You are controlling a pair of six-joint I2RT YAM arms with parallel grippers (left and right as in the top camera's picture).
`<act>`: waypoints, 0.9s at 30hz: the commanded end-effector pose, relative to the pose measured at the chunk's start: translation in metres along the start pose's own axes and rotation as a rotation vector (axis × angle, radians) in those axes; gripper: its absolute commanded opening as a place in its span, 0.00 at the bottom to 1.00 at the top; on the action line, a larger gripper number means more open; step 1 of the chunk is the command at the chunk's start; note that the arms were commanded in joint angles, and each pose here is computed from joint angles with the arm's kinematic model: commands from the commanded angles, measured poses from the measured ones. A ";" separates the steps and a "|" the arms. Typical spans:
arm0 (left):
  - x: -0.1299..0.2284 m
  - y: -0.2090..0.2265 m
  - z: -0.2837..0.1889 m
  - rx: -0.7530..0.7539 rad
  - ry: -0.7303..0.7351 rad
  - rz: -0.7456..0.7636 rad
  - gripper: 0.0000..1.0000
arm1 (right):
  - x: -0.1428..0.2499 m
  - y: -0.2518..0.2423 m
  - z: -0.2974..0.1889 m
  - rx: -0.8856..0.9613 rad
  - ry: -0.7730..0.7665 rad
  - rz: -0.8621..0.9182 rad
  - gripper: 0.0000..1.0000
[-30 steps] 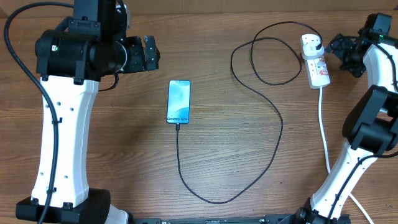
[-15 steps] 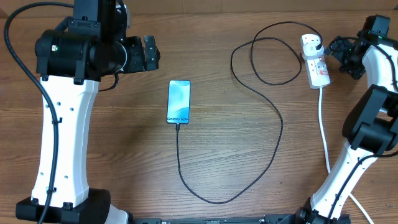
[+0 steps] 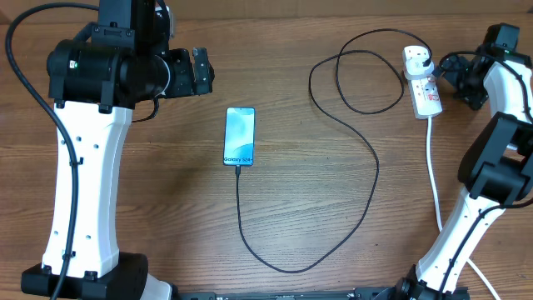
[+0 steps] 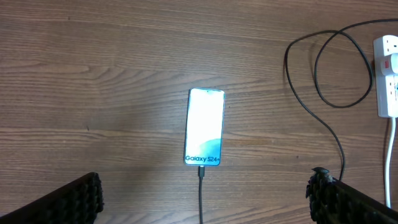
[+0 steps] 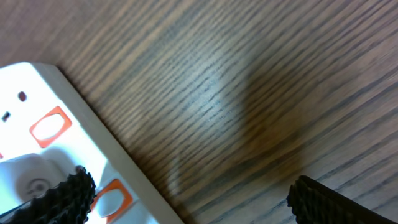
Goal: Plug charger to phone and switch on socket
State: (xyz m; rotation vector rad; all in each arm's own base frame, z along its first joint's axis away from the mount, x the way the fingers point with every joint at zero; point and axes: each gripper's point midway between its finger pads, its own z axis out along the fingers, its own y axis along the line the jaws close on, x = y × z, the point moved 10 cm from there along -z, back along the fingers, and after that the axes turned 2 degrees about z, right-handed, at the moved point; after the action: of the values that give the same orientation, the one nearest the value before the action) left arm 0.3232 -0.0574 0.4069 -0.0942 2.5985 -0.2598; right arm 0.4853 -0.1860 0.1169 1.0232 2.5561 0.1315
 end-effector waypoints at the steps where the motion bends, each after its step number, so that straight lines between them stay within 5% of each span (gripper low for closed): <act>1: -0.001 0.001 0.004 -0.013 0.007 0.003 1.00 | 0.010 -0.002 0.017 0.009 0.048 0.002 1.00; 27: -0.001 0.001 0.004 -0.013 0.007 0.003 1.00 | 0.033 0.000 0.032 0.008 0.151 -0.019 1.00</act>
State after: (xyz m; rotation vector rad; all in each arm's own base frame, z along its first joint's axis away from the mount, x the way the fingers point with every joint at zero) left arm 0.3232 -0.0574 0.4069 -0.0942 2.5989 -0.2597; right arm 0.4826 -0.1838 0.1087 1.0486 2.5839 0.1607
